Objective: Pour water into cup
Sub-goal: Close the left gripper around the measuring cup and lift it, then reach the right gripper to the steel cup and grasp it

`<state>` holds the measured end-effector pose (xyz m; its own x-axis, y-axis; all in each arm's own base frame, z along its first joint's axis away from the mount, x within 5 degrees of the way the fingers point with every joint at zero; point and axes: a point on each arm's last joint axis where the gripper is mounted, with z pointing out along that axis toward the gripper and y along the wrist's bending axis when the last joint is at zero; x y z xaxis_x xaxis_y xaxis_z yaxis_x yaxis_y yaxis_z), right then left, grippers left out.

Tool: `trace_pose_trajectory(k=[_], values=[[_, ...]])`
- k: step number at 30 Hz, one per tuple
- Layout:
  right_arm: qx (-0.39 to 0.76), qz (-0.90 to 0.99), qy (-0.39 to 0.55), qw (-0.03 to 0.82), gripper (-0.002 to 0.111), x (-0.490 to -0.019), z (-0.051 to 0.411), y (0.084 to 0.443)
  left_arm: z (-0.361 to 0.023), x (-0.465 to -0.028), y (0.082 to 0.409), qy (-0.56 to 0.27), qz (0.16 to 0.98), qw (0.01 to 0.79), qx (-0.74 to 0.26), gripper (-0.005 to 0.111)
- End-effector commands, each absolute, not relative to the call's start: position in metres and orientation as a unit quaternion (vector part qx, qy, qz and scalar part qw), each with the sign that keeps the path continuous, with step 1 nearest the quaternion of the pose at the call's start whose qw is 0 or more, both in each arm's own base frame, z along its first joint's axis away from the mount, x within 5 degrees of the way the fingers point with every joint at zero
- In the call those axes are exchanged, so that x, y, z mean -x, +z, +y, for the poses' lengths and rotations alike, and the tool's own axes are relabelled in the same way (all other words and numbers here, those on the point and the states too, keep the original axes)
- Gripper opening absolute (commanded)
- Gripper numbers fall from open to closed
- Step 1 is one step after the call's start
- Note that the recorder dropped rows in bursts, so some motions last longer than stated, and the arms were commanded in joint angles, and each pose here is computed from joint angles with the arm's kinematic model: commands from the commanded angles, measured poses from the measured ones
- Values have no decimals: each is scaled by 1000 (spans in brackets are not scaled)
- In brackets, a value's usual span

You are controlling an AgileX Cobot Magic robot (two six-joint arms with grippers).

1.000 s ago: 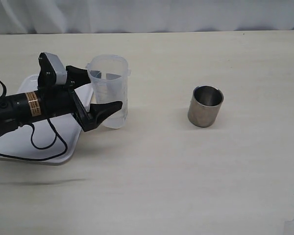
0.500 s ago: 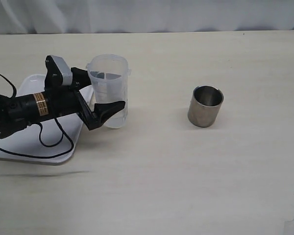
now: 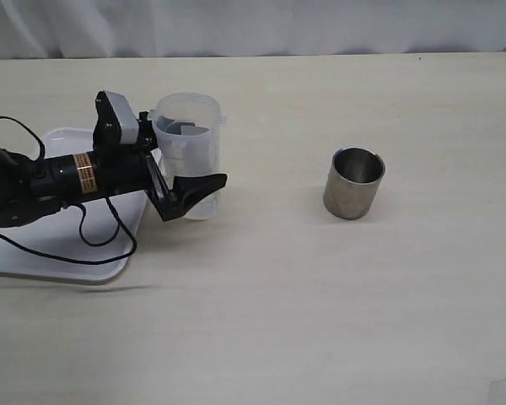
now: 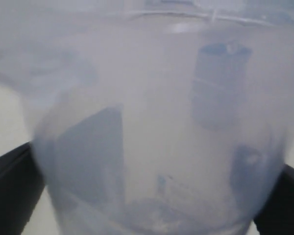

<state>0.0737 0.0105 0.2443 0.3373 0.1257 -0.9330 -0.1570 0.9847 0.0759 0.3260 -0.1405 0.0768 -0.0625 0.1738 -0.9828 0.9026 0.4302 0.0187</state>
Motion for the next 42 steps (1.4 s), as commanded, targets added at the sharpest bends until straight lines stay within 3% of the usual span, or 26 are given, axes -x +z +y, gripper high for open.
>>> trace_pose_trajectory(k=[1,14,17,25,36,42], values=[[15,571,85,816,85,-74,11,243,-152,-323,78,-337,633,548,-429,97],[15,572,85,816,85,-74,11,243,-152,-325,79,-333,641,555,-412,93],[13,574,87,814,85,-74,11,243,-152,-325,79,-333,641,555,-412,77],[10,588,90,804,85,-75,11,240,-154,-321,78,-349,637,540,-426,0],[108,629,88,765,85,-105,26,227,-154,-321,78,-350,637,538,-426,0],[130,691,92,705,85,-134,30,202,-154,-321,78,-351,637,538,-427,0]])
